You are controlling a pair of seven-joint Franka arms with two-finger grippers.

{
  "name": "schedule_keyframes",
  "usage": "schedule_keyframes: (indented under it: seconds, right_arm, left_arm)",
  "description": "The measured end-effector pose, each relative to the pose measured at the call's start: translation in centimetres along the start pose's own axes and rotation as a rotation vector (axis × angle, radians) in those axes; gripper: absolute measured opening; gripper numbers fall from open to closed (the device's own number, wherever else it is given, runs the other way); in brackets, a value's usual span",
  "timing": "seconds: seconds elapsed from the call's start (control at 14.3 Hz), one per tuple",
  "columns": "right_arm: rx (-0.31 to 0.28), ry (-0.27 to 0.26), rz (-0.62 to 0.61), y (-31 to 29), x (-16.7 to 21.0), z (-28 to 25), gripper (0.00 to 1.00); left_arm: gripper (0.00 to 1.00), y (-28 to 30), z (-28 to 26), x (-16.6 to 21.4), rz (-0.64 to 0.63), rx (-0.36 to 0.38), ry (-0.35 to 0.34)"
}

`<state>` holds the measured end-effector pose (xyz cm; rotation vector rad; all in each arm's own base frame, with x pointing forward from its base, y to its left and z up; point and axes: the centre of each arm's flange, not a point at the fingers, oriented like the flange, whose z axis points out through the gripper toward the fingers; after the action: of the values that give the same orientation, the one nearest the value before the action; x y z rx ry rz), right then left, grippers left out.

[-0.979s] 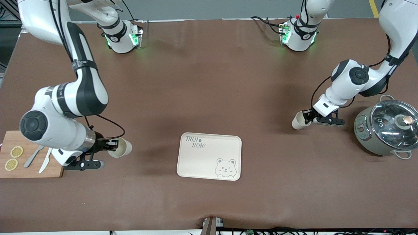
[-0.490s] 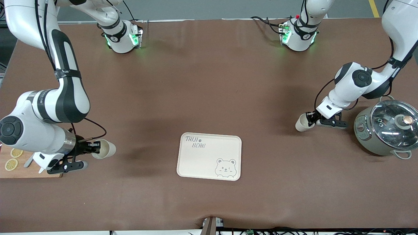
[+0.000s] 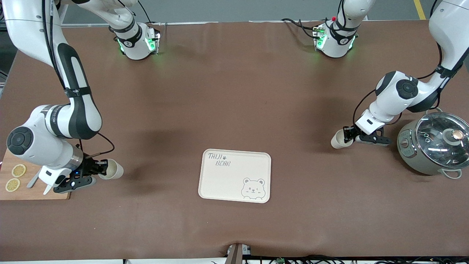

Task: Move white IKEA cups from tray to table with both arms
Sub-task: 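Lift the cup off the tray toward the cutting board with the right gripper, then lower the cup beside the pot and open the left gripper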

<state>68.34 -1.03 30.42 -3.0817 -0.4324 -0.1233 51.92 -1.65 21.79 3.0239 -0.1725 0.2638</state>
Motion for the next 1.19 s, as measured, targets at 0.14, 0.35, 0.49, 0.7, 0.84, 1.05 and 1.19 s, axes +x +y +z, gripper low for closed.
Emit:
schedule_keyframes:
  seconds: [0.14, 0.35, 0.49, 0.7, 0.84, 1.05, 1.19]
  right_arm:
    - [-0.004, 0.003, -0.006, 1.1, -0.7, 0.6, 0.04]
    - [-0.017, 0.027, -0.011, 1.7, -1.4, 1.5, 0.04]
    - [-0.023, 0.04, -0.014, 1.5, -1.8, 2.4, 0.04]
    - [-0.028, 0.054, -0.016, 1.3, -2.0, 2.9, 0.04]
    - [-0.033, 0.068, -0.017, 1.2, -2.0, 3.0, 0.04]
    - [-0.038, 0.078, -0.018, 1.1, -2.2, 3.4, 0.04]
    - [-0.043, 0.089, -0.018, 1.0, -2.5, 3.9, 0.04]
  left_arm:
    - [0.57, 0.5, -0.1, 0.8, 0.003, 0.04, -0.042]
    - [0.84, 1.5, -0.7, 1.9, 0.008, 0.07, -0.056]
    - [1.0, 1.8, -1.1, 2.3, 0.009, 0.091, -0.074]
    - [1.0, 2.8, -2.5, 3.1, 0.001, 0.111, -0.115]
    - [1.0, 3.3, -4.6, 3.9, -0.02, 0.118, -0.142]
    - [1.0, 3.3, -8.7, 5.8, -0.063, 0.128, -0.173]
    - [1.0, 2.9, -11.3, 7.6, -0.083, 0.126, -0.189]
